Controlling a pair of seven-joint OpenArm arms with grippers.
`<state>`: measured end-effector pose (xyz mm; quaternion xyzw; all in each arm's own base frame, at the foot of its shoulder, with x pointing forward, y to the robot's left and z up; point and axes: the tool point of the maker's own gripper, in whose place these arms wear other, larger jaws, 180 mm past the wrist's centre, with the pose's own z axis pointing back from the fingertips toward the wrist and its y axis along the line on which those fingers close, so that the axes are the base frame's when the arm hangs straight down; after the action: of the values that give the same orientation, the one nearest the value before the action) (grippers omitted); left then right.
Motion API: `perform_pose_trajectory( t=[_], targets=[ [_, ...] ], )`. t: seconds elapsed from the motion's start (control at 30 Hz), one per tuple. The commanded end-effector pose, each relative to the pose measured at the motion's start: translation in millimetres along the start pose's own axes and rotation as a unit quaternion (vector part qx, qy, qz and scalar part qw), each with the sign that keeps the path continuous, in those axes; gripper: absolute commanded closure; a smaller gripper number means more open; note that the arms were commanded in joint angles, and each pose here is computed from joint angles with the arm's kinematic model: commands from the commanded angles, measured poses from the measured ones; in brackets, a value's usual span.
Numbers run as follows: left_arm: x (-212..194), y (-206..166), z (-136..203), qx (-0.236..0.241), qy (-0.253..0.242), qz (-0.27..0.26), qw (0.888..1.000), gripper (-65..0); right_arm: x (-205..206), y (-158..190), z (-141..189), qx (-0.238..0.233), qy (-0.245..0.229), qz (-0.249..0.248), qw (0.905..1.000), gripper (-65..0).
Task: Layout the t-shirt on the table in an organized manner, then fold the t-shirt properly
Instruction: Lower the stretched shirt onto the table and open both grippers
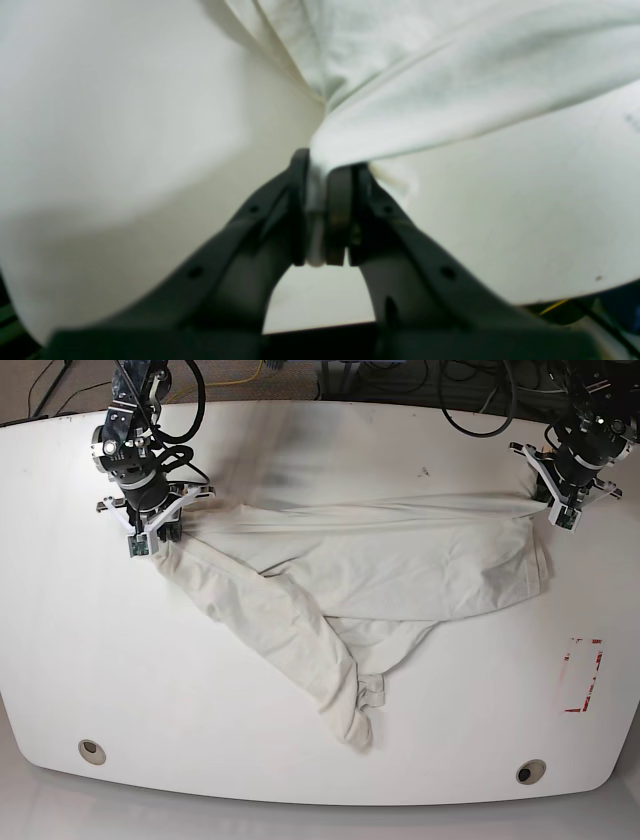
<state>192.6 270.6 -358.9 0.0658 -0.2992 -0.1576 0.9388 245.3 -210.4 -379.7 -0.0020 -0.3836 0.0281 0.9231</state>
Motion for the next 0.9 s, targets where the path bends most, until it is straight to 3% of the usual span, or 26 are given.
perform_pose_trajectory(
  t=[0.0,0.2,0.3,0.43,0.53,0.63,0.73,0.87],
  targets=[
    [0.7,8.9,5.5,0.016,-0.002,-0.007,1.000,0.0,13.0,-8.2,4.4,-0.016,-0.020,0.007,0.9996,-0.2],
    [-6.3,11.3,7.9,0.016,0.010,-0.020,1.000,0.0,10.7,-5.7,3.6,-0.014,-0.018,0.002,0.9997,-0.3],
    [-10.6,9.6,8.5,0.013,0.016,-0.021,1.000,-1.9,10.2,-3.6,3.8,-0.014,-0.019,-0.003,0.9997,-4.9],
    [-11.3,9.9,8.8,0.014,0.016,-0.021,1.000,-14.2,9.7,-2.3,3.9,-0.013,-0.019,-0.005,0.9997,-18.5],
    [-11.8,11.3,9.3,0.016,0.017,-0.019,1.000,-28.1,6.7,-0.3,5.7,-0.012,-0.019,-0.008,0.9997,-33.1],
    [-12.0,11.5,9.4,0.016,0.017,-0.020,1.000,-37.9,15.2,1.5,11.5,-0.013,-0.032,-0.005,0.9994,-44.1],
    [-12.0,11.5,9.4,0.016,0.017,-0.020,1.000,-42.4,20.2,7.9,19.5,-0.013,-0.043,-0.006,0.9990,-50.1],
    [-12.0,14.3,10.9,0.021,0.017,-0.018,0.999,-41.0,21.3,14.4,26.4,-0.008,-0.048,-0.003,0.9988,-49.8]
  ],
)
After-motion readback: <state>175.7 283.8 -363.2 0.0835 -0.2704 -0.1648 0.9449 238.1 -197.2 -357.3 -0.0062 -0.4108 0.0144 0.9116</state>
